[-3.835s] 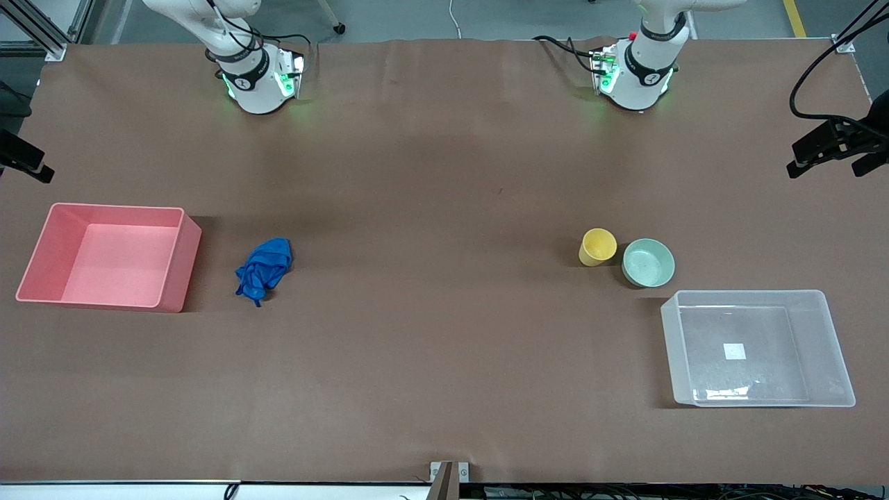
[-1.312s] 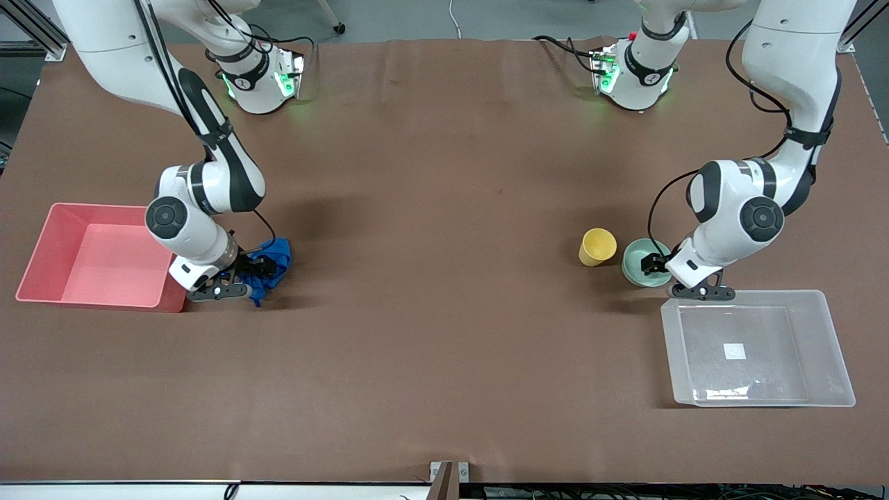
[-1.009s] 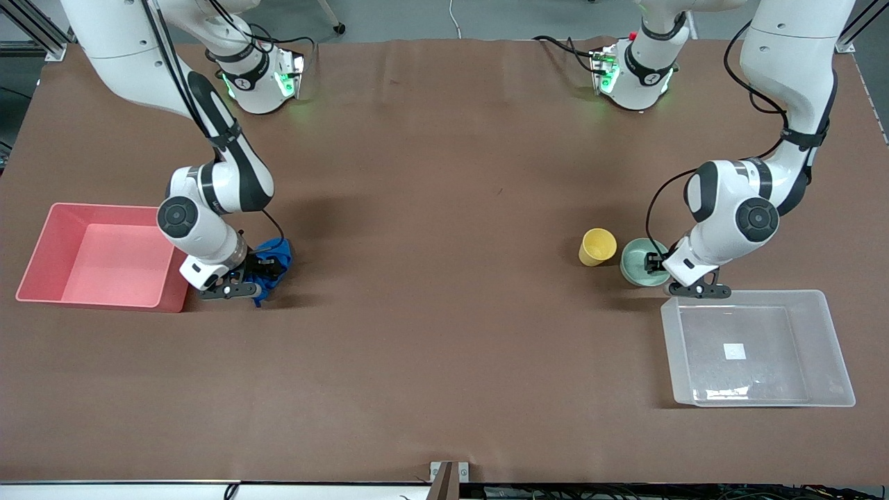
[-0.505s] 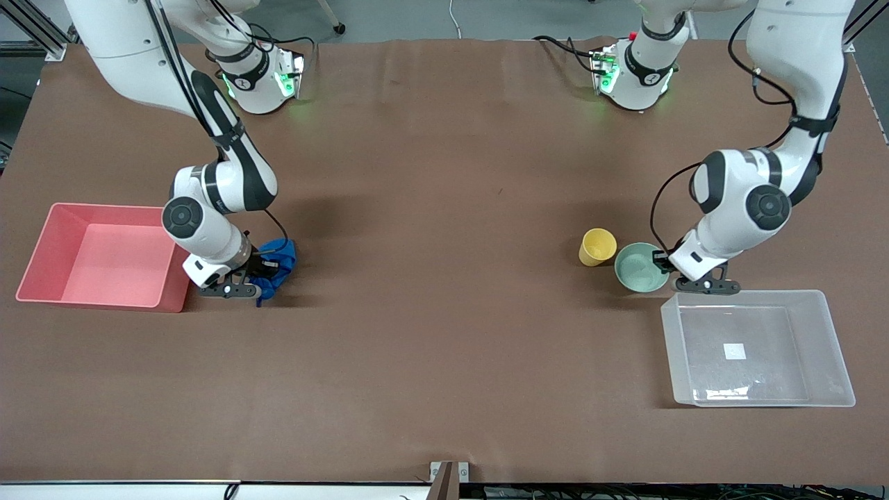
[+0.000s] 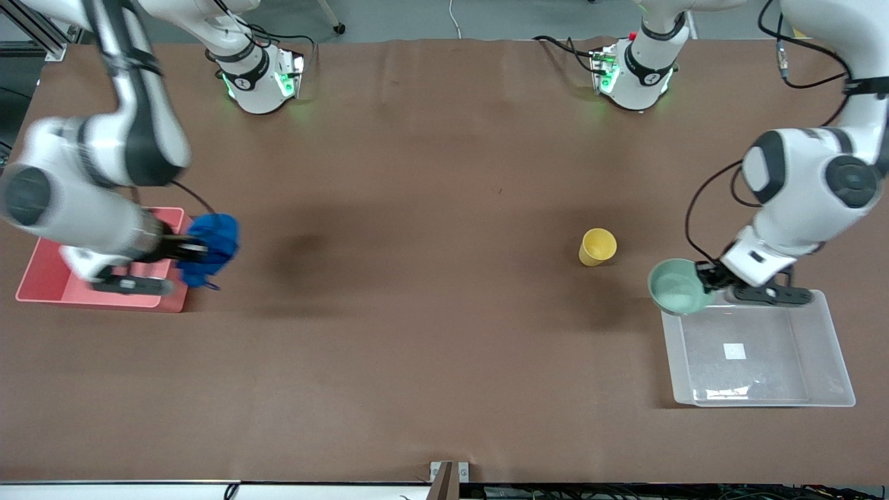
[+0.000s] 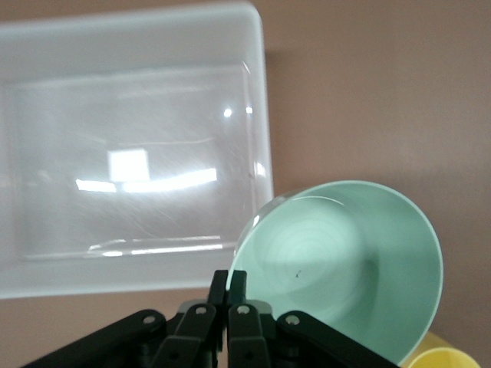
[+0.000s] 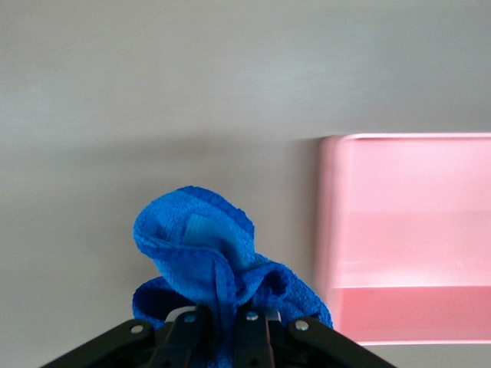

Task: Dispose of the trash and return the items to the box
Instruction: 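Drop the cloth into the pink bin while the left gripper places the bowl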

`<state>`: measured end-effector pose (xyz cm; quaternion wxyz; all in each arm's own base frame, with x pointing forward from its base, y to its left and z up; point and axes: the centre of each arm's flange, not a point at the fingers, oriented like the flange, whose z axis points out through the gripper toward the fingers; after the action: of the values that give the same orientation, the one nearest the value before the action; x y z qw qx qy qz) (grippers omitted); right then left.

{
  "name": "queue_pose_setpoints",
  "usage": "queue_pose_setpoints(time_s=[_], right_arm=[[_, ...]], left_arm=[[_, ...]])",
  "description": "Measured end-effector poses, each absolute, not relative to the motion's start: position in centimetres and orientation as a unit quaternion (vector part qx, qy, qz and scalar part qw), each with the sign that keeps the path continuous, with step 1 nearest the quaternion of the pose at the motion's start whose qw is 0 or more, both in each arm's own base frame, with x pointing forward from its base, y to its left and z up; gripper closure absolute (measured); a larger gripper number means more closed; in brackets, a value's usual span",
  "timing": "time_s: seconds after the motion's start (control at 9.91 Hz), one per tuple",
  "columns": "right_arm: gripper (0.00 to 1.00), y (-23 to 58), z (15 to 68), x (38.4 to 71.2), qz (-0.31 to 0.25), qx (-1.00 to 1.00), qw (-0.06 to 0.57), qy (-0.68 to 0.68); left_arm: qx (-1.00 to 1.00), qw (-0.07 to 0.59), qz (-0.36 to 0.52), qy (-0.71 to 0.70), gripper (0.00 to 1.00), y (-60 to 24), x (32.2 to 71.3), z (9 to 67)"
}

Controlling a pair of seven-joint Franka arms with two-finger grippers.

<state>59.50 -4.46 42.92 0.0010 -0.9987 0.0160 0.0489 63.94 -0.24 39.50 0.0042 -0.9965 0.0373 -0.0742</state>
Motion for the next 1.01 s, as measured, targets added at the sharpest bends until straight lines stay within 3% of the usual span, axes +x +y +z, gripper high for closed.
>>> queue_pose_setpoints(time_s=[0.1, 0.3, 0.5, 0.71, 0.91, 1.01], right_arm=[[0.87, -11.7, 42.3, 58.8, 0.042, -0.999, 0.006, 0.0], [0.87, -22.4, 36.8, 55.9, 0.034, -0.999, 0.008, -0.014], [0.87, -24.2, 28.1, 53.9, 0.048, -0.999, 0.013, -0.019], [0.86, -22.5, 23.2, 54.0, 0.055, -0.998, 0.015, -0.032], [0.61, -22.0, 21.9, 54.1, 0.062, -0.997, 0.018, -0.036], [0.46, -22.0, 22.2, 54.3, 0.058, -0.997, 0.017, -0.037]], left_arm=[[-0.997, 0.01, -0.073, 0.037, 0.96, 1.0, 66.4, 40.5], [-0.997, -0.002, -0.062, 0.035, 0.96, 3.8, 70.6, 36.7], [-0.998, -0.025, -0.04, 0.039, 0.96, 8.3, 71.8, 30.3], [-0.998, -0.02, -0.042, 0.038, 0.96, 10.4, 72.1, 26.9], [-0.998, -0.011, -0.055, 0.035, 0.94, 10.8, 72.5, 25.0], [-0.998, -0.008, -0.06, 0.035, 0.86, 10.8, 72.6, 24.4]])
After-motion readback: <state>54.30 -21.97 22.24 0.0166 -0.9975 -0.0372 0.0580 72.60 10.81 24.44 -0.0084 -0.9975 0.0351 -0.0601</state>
